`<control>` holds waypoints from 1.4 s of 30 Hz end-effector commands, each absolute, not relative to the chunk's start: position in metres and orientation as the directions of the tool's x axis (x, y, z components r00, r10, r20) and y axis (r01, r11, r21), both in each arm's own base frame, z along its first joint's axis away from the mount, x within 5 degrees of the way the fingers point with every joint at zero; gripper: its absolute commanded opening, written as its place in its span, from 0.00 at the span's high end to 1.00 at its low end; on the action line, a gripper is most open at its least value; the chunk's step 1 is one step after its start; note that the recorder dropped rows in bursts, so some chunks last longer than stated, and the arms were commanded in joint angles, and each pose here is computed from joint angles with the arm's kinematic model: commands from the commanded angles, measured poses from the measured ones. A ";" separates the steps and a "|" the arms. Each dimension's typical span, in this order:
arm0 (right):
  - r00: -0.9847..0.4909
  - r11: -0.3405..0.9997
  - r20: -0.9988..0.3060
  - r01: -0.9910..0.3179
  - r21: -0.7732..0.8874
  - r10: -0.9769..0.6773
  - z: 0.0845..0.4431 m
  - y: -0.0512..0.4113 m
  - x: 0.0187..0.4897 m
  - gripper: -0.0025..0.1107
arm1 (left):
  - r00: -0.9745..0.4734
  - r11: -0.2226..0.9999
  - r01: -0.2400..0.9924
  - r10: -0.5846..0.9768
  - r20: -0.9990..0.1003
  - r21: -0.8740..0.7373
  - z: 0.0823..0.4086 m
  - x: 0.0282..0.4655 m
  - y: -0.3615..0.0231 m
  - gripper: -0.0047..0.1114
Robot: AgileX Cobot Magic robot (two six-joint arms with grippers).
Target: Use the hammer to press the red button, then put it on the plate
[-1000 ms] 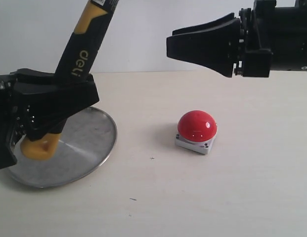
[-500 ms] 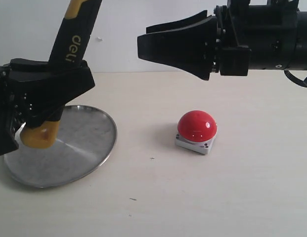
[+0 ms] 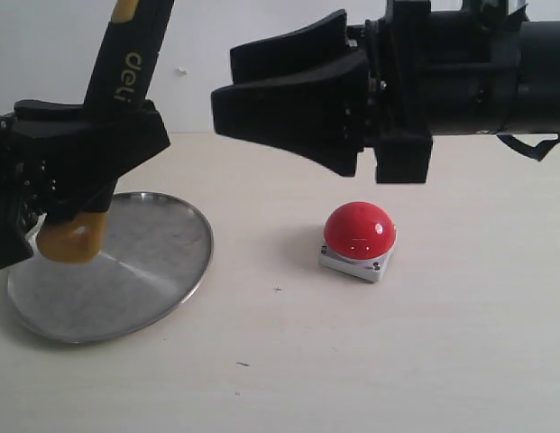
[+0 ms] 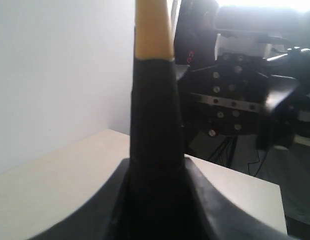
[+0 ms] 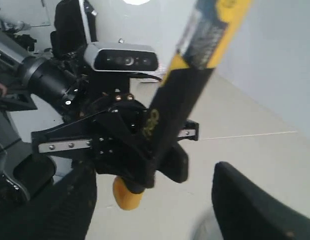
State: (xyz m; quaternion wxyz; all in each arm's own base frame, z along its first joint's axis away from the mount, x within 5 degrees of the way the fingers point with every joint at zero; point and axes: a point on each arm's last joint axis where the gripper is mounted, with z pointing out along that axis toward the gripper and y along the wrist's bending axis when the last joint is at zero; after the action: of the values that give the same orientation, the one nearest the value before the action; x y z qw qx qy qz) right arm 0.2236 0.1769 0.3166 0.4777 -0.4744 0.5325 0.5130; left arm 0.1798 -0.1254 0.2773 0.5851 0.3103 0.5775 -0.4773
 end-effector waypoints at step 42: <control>-0.173 -0.148 -0.985 -0.974 0.171 0.003 0.332 0.250 0.257 0.98 | -0.110 0.337 0.915 -0.314 -0.943 -0.219 0.291 0.180 -0.122 0.96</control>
State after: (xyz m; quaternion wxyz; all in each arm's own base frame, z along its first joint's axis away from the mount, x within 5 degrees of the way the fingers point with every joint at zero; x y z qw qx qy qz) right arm 0.2585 0.2492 0.3294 0.4192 -0.4811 0.5083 0.5783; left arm 0.1807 -0.1247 0.2791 0.5852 0.2939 0.5775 -0.4875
